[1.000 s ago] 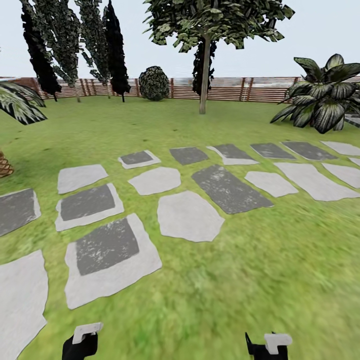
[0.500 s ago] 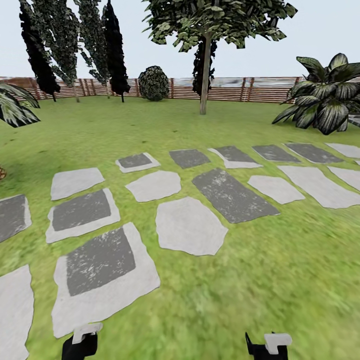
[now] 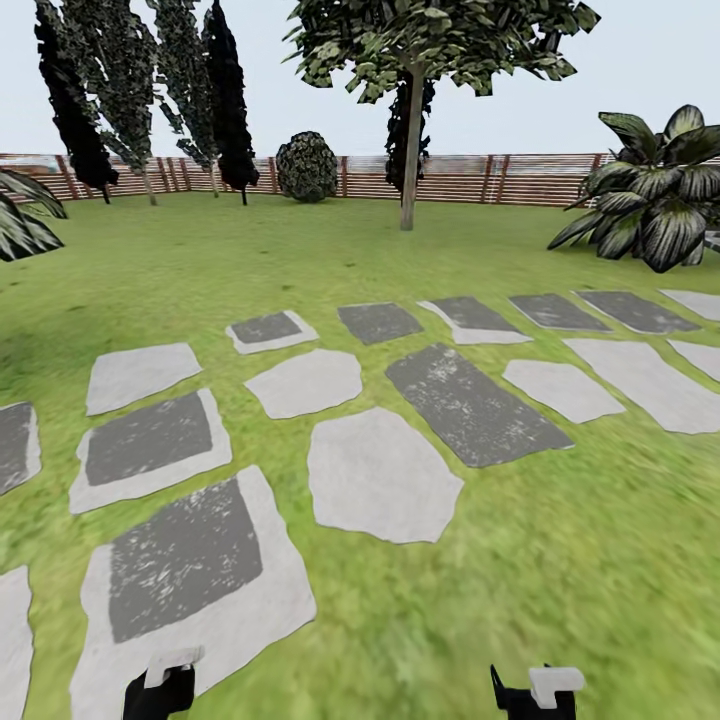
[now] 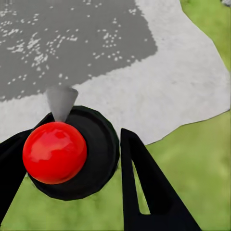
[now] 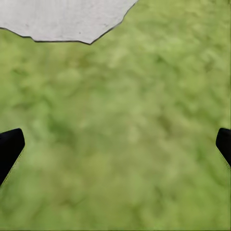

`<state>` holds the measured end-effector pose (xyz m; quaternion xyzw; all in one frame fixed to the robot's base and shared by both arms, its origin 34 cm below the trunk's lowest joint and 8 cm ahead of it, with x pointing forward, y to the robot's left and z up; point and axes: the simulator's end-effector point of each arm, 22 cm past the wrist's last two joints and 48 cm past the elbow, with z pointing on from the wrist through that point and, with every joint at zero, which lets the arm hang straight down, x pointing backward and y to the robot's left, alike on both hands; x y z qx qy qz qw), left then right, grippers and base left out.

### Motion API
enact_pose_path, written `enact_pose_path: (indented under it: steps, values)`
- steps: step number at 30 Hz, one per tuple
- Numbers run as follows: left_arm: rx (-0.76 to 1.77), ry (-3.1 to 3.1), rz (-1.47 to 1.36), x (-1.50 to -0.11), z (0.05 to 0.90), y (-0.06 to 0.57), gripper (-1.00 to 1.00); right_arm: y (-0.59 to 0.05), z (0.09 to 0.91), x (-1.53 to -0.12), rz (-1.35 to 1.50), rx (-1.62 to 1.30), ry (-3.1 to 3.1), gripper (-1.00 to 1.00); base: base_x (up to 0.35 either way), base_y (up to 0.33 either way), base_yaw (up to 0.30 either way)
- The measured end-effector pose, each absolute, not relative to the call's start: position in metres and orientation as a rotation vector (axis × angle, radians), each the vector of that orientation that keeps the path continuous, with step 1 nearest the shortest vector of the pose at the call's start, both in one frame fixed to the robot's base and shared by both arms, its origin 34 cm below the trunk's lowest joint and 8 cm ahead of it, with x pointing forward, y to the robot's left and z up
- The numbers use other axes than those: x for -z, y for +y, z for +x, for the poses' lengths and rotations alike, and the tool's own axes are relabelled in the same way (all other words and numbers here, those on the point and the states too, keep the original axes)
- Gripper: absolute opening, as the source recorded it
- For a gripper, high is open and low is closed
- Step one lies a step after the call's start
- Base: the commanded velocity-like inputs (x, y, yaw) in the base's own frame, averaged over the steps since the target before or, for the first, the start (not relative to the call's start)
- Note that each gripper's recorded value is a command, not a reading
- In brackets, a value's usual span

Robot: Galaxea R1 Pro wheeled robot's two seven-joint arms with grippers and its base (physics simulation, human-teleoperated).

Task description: In the garden, pick up the pesticide atomizer on the floor and spray pesticide onto both trees until each tree trunk is fully covered.

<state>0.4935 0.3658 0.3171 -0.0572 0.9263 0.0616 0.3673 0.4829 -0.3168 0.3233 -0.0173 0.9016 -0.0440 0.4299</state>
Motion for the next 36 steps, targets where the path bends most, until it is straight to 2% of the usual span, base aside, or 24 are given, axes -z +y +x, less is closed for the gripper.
enact_pose_path:
  steps: [36]
  values:
    - [-0.157, 2.38, -0.145, -0.317, 0.4935, 0.3655, -1.0, -0.3168, 0.4829, -0.3233, -0.043, 0.11, 2.25, 1.0, 0.338, 0.0, 0.0]
